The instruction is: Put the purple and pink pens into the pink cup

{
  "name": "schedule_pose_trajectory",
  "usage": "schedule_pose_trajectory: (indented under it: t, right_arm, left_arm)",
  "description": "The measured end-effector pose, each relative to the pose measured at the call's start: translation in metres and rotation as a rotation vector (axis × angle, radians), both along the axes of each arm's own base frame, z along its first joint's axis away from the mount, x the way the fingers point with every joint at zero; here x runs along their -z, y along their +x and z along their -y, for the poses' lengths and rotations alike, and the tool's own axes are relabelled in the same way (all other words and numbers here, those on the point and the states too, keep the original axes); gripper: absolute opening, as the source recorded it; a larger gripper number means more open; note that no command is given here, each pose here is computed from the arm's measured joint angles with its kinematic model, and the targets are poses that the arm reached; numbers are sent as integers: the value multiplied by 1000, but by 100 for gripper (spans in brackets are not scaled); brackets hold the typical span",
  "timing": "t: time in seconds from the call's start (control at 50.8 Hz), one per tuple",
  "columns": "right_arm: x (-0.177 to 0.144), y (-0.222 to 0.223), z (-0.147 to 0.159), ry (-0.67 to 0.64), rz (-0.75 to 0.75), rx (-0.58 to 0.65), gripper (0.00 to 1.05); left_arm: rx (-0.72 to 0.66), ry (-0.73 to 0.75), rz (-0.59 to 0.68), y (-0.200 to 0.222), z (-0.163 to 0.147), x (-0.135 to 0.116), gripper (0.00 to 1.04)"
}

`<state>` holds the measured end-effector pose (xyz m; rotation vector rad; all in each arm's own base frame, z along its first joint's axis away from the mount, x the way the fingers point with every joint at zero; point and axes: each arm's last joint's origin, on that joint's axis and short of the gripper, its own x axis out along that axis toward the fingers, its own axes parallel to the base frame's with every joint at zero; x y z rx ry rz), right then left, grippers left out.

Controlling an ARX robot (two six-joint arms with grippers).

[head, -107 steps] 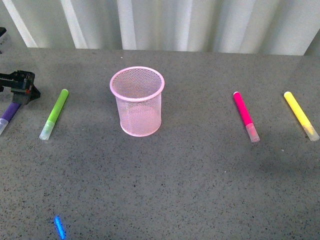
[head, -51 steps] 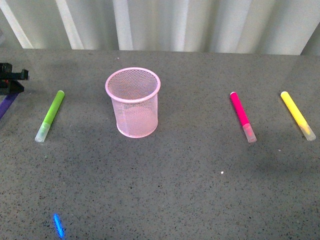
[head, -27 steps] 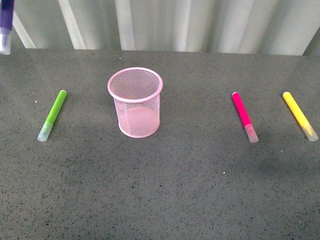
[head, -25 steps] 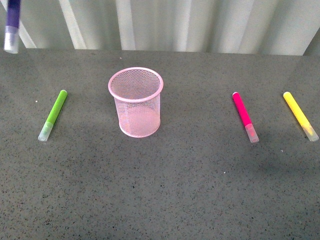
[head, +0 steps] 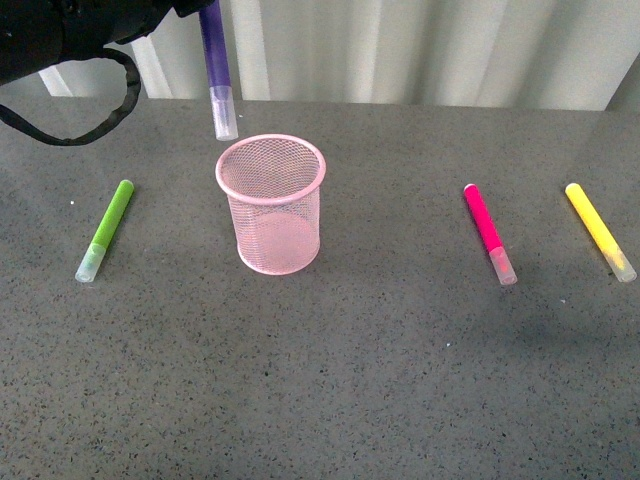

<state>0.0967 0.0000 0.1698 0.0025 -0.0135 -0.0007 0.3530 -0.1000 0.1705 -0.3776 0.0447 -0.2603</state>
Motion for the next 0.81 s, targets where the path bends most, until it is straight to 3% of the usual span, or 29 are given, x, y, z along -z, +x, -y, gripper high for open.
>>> schedule_pose_trajectory:
  t: [0.216, 0.413, 0.807]
  right_arm:
    - [0, 0, 0, 0, 0, 0, 98]
    - [0, 0, 0, 0, 0, 0, 98]
    - [0, 0, 0, 0, 0, 0, 98]
  left_arm:
    - [-14, -31, 21, 1, 18, 13, 13]
    - [-32, -16, -25, 11, 24, 39, 13]
    - [-37, -31, -40, 16, 21, 44, 13]
